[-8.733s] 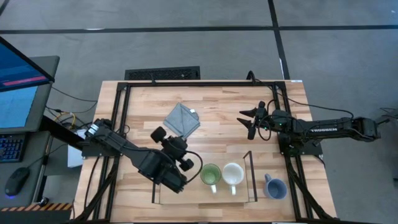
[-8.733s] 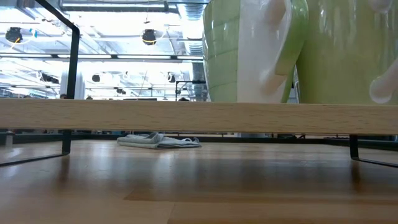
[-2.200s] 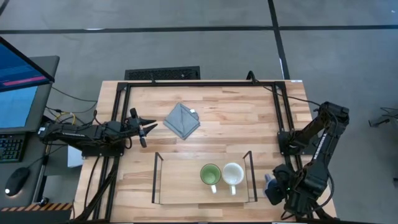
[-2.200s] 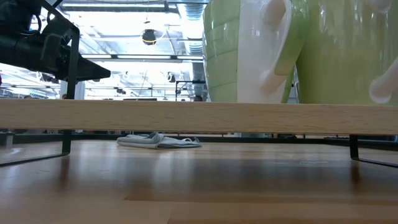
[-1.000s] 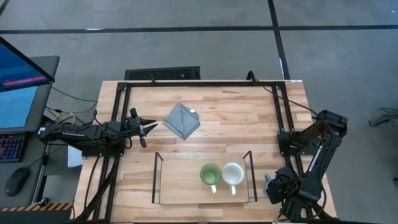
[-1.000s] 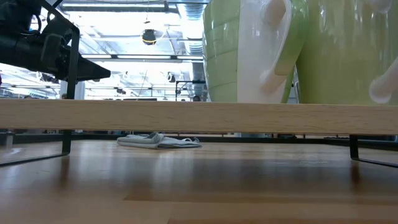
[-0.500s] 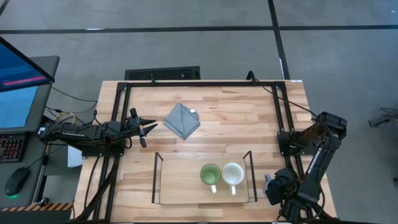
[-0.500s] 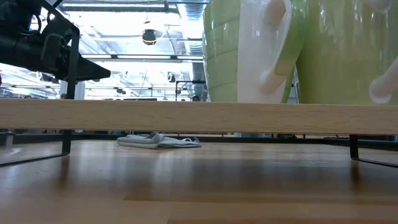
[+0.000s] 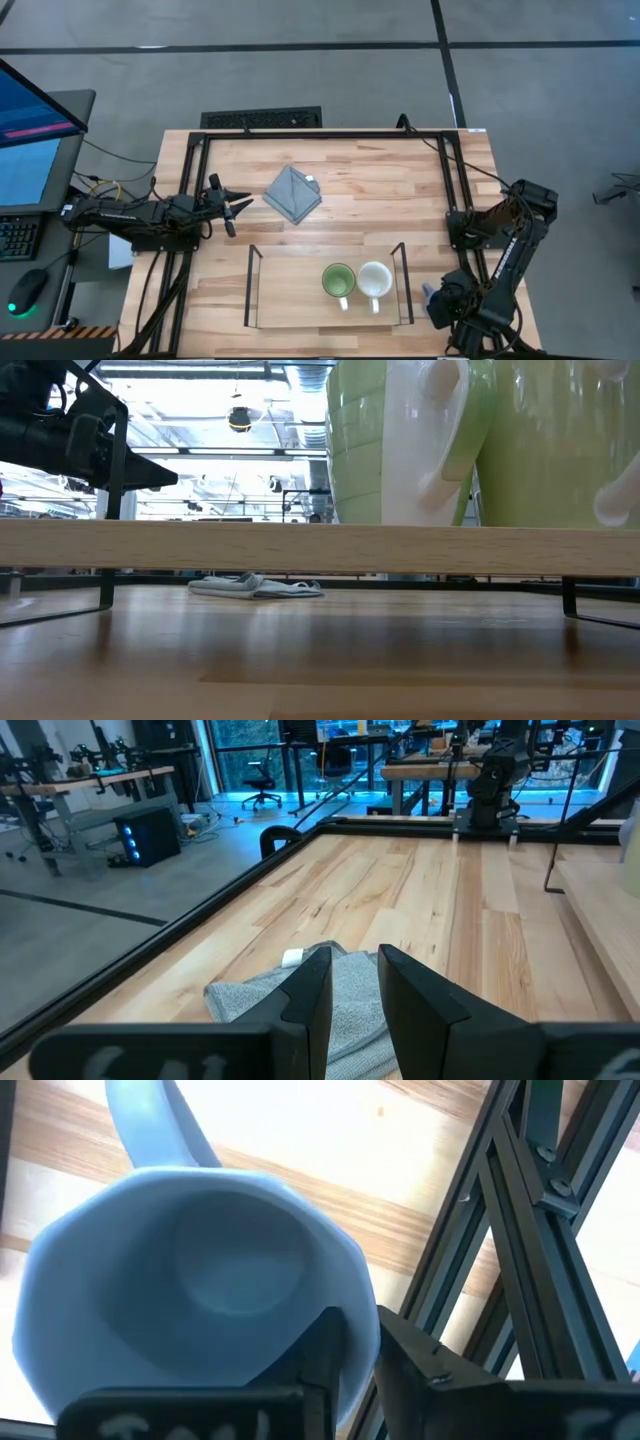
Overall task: Stack small to large cups/mugs on shelf
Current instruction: Put the blue mug on the shelf
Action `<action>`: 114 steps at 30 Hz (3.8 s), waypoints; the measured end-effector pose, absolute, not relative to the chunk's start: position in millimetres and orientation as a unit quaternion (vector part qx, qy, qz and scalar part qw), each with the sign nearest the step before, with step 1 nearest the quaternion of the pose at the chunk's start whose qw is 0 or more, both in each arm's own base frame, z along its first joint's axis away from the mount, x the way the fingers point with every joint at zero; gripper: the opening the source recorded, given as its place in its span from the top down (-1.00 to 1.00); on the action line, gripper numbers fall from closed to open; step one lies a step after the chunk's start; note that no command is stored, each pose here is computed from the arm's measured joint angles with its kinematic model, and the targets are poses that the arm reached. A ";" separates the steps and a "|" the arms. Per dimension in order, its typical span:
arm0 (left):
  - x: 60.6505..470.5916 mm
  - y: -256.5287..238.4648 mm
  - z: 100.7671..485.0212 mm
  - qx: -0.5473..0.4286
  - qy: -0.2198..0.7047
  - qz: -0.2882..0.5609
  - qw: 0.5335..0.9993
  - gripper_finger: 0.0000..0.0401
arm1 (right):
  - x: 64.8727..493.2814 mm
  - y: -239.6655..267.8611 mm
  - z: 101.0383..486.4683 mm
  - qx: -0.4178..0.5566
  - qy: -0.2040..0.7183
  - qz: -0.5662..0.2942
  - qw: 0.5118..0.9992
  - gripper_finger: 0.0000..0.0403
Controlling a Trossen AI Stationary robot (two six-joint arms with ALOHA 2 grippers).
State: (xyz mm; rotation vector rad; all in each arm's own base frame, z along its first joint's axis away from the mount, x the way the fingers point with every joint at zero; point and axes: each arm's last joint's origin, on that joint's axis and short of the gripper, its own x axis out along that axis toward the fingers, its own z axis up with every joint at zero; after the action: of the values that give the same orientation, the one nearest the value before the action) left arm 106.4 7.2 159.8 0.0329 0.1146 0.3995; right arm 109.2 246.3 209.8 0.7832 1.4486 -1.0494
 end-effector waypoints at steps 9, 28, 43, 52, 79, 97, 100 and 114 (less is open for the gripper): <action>106.4 7.2 159.8 0.016 0.057 0.198 0.978 0.62 | 109.2 246.4 210.1 0.332 0.615 -0.444 0.560 0.71; 106.4 7.2 159.7 0.016 0.057 0.198 0.978 0.62 | 112.1 244.0 211.7 0.332 0.614 -0.447 0.560 0.86; 106.4 7.2 159.7 0.017 0.057 0.198 0.978 0.62 | 117.6 233.3 214.5 0.324 0.601 -0.474 0.557 0.87; 106.4 7.2 159.7 0.016 0.057 0.198 0.978 0.62 | 118.6 216.0 226.5 0.318 0.588 -0.501 0.550 0.90; 106.9 6.1 159.1 0.012 0.059 0.178 0.982 0.62 | 129.0 165.1 262.3 0.325 0.516 -0.522 0.597 0.91; 107.2 5.0 158.7 0.011 0.061 0.157 0.986 0.62 | 170.6 116.3 266.2 0.299 0.534 -0.513 0.601 0.91; 107.3 4.6 158.5 0.006 0.061 0.151 0.987 0.62 | 175.3 109.1 266.3 0.290 0.538 -0.511 0.604 0.91; 107.4 4.4 158.4 0.005 0.062 0.147 0.987 0.62 | 196.9 63.3 267.1 0.237 0.543 -0.515 0.620 0.91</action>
State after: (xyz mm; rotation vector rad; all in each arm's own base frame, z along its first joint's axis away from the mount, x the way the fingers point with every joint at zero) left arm 107.4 4.4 158.4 0.0096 0.1244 0.2943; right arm 196.9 63.3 267.1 0.5446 1.2479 -1.1849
